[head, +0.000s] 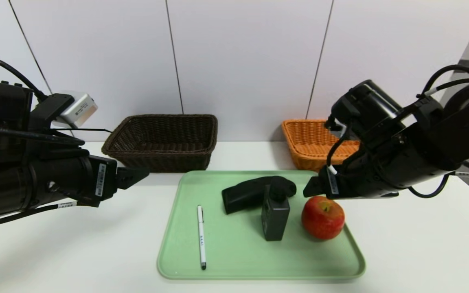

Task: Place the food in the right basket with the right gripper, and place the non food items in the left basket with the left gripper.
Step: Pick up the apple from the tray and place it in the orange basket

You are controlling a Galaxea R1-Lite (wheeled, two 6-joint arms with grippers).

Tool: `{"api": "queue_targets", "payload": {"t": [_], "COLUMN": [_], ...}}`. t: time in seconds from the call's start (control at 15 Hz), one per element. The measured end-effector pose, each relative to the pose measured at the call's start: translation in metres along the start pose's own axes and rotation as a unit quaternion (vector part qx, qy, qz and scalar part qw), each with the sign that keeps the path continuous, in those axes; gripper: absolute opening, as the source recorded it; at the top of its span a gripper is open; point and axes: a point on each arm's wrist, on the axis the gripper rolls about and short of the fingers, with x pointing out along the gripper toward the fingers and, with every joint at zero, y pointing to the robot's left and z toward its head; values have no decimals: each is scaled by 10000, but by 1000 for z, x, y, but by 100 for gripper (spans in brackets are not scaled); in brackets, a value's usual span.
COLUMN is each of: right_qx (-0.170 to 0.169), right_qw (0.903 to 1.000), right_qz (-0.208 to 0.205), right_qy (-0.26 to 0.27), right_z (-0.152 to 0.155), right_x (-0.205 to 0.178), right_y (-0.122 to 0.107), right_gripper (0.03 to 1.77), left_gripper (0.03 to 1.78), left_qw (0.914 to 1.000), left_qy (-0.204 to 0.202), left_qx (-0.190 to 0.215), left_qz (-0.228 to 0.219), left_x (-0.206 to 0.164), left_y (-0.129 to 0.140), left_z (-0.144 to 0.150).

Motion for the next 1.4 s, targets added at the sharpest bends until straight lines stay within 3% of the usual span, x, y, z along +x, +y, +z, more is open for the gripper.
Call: {"api": "queue_targets", "payload": {"t": [0.47,0.67,1.4], "right_qx": [-59,100,132], "right_qw": [9992,9987,9974], "right_qz": [-167,-229,-316], "right_qy": [347,451,641], "right_z": [-1,-1,-3], "right_x": [28,37,52], "right_y": [6,8,11], "right_gripper": [170,170,170], "left_gripper": [169,169,169], "left_qw": [10000,10000,10000], "left_qy": [42,40,24], "left_qx": [30,31,31], "left_qz": [-49,-55,-62], "left_x": [2,2,4], "left_y": [-3,-3,-4], "left_z": [-1,-1,1]}}
